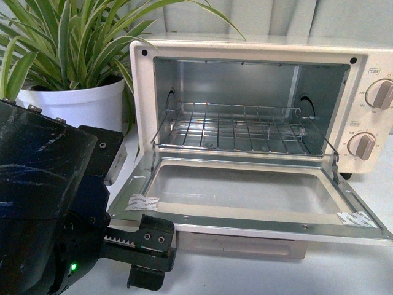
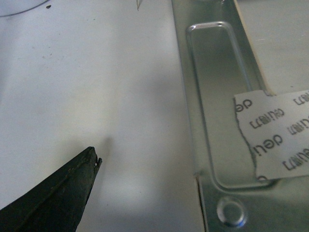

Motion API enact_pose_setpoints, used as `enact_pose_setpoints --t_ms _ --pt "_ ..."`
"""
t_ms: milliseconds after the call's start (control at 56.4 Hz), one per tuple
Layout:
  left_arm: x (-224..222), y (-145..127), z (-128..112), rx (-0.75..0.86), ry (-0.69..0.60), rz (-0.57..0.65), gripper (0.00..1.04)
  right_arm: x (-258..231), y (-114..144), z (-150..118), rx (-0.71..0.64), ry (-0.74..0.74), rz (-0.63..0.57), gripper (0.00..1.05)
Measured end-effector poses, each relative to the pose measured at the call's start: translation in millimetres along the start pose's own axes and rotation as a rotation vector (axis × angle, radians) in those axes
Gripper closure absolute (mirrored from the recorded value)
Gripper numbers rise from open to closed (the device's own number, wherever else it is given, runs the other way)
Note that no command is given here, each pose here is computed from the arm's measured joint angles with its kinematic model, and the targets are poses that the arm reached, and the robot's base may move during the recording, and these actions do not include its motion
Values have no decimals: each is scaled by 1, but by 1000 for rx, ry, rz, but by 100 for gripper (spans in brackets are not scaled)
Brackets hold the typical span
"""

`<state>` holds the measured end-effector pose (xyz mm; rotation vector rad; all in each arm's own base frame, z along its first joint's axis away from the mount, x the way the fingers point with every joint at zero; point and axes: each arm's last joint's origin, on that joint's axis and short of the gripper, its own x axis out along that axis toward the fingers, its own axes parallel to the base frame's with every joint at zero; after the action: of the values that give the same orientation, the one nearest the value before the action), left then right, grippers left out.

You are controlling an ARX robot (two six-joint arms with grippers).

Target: Open oven

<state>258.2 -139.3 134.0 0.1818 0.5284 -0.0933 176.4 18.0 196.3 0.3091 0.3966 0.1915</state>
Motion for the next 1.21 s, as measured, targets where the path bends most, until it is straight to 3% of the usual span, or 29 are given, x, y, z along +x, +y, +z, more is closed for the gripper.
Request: enact_pose_setpoints --t_ms 284,514,691,887,1206 --pt "-17 3 -3 66 -26 -29 7 -7 -2 2 15 -9 6 9" --pt "-60 25 -13 49 -88 -59 7 -17 -3 3 20 -26 20 9" --pt "-94 39 -19 3 -212 -65 7 -26 -8 -5 9 -86 6 9" --pt "-136 55 -29 -2 -395 22 7 -44 -14 -21 -35 -179 12 9" --pt "-165 76 -59 -67 -446 78 7 -59 -26 -44 -47 -219 4 9"
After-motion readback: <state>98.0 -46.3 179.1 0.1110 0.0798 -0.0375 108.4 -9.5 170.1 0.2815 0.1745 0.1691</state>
